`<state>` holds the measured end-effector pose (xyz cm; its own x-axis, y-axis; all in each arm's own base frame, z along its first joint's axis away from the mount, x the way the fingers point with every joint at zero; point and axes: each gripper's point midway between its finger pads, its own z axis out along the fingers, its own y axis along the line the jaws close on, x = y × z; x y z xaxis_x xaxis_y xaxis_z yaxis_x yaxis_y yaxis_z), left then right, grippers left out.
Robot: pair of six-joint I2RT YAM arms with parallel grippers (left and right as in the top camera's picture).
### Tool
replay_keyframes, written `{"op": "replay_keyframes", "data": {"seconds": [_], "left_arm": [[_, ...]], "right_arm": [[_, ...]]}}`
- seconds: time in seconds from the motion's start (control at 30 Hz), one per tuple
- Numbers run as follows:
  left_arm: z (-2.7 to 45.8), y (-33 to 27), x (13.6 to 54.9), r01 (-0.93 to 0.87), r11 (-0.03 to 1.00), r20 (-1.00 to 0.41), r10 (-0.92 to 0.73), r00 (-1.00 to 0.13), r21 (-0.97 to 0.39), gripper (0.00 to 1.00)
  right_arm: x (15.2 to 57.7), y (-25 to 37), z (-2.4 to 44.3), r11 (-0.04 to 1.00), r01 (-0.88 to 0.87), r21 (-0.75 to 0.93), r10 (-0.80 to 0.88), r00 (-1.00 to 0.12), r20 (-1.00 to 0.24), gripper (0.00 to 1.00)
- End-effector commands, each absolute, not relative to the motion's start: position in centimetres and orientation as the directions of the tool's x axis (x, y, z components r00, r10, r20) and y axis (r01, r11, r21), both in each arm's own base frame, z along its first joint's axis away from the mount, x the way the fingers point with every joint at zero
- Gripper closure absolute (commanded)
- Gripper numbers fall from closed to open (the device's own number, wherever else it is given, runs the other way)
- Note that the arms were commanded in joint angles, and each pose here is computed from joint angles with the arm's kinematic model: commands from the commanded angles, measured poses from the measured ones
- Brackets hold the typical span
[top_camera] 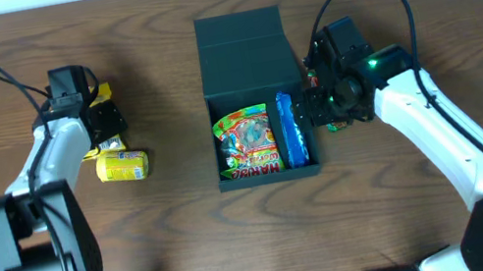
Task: Pack container
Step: 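Grasp the yellow Hacks candy bag with the left gripper, then lower Hacks bag into box with left gripper, grasp red KitKat with right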
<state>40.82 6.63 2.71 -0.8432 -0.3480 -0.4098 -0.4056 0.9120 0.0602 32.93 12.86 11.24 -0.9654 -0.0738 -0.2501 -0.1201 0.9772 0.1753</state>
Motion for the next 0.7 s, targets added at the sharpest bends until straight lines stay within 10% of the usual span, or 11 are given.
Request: {"op": "replay_keyframes", "data": {"seconds": [0.0, 0.13, 0.57, 0.67], "left_arm": [[1.0, 6.7, 40.8, -0.378, 0.923, -0.385, -0.322, -0.865, 0.078, 0.04], [-0.7, 6.7, 41.1, -0.377, 0.923, -0.372, -0.322, -0.870, 0.081, 0.05], [-1.2, 6.6, 40.5, -0.373, 0.923, -0.332, -0.324, -0.886, 0.095, 0.89], [0.2, 6.7, 40.7, -0.374, 0.922, -0.342, -0.323, -0.882, 0.095, 0.94]], "right_arm": [[33.6, 12.4, 12.3, 0.977, -0.122, 0.172, -0.070, -0.957, -0.282, 0.09], [33.6, 12.4, 12.3, 0.978, -0.122, 0.172, -0.070, -0.957, -0.283, 0.09], [36.4, 8.6, 12.1, 0.998, -0.053, 0.047, -0.032, -0.932, -0.361, 0.13], [37.2, 8.6, 10.7, 0.997, -0.074, 0.035, -0.057, -0.933, -0.354, 0.26]]}}
